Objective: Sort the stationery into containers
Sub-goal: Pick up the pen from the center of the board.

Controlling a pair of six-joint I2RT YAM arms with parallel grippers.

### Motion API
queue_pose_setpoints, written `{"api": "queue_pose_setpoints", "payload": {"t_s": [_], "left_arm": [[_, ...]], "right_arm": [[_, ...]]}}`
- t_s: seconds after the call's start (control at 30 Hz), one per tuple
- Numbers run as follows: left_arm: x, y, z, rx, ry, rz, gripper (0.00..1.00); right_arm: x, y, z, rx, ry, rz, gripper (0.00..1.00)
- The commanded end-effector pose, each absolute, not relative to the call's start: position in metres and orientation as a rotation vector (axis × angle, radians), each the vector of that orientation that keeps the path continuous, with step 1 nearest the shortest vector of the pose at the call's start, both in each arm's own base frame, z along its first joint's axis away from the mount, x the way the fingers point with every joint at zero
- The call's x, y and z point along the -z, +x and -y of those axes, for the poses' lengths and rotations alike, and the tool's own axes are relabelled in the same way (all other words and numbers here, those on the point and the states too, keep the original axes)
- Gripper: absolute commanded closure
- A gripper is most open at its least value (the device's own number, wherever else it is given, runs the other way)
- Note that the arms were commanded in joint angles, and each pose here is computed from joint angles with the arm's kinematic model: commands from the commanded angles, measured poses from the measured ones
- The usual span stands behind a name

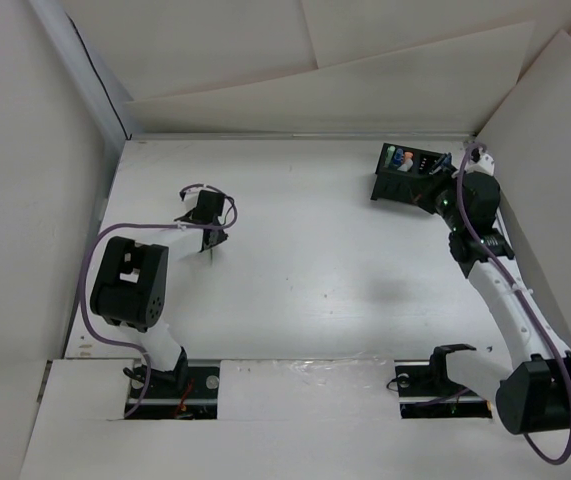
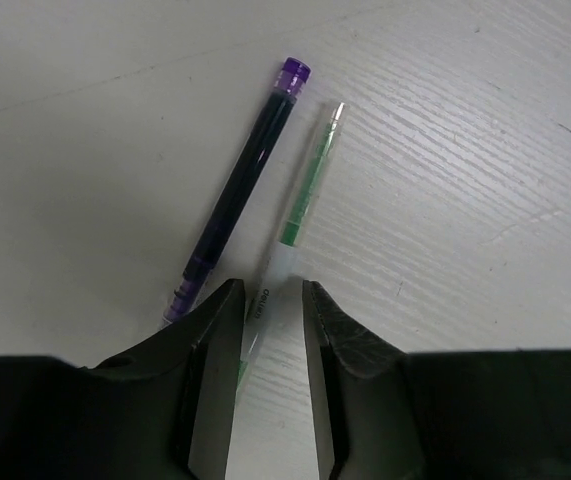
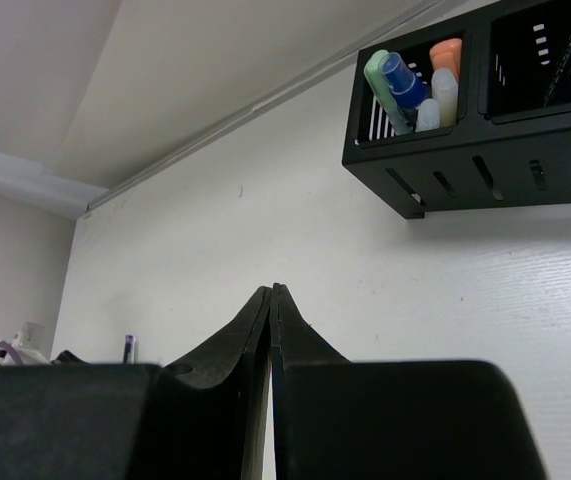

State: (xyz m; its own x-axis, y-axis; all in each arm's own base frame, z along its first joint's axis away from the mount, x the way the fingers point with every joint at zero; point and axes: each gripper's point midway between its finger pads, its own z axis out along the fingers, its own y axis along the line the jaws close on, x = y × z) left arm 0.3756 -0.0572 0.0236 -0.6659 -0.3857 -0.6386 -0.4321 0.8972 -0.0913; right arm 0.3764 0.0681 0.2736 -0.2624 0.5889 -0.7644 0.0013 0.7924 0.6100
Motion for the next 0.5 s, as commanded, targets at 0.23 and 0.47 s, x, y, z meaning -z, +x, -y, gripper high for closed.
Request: {"api": "queue_pose_setpoints", "payload": {"t_s": [0.23, 0.47], "left_arm": [[-0.035, 0.377, 0.091, 0.042, -0.450, -2.365, 0.86], [-0.071, 0.383, 0.140, 0.361, -0.334, -2.279, 0.91]], "right_arm": [[-0.285, 0.377, -0.072, -0.628, 0.412, -1.725, 0.74], [-0.278, 0.382, -0.107, -0.677, 0.322, -1.782, 0.57]]}}
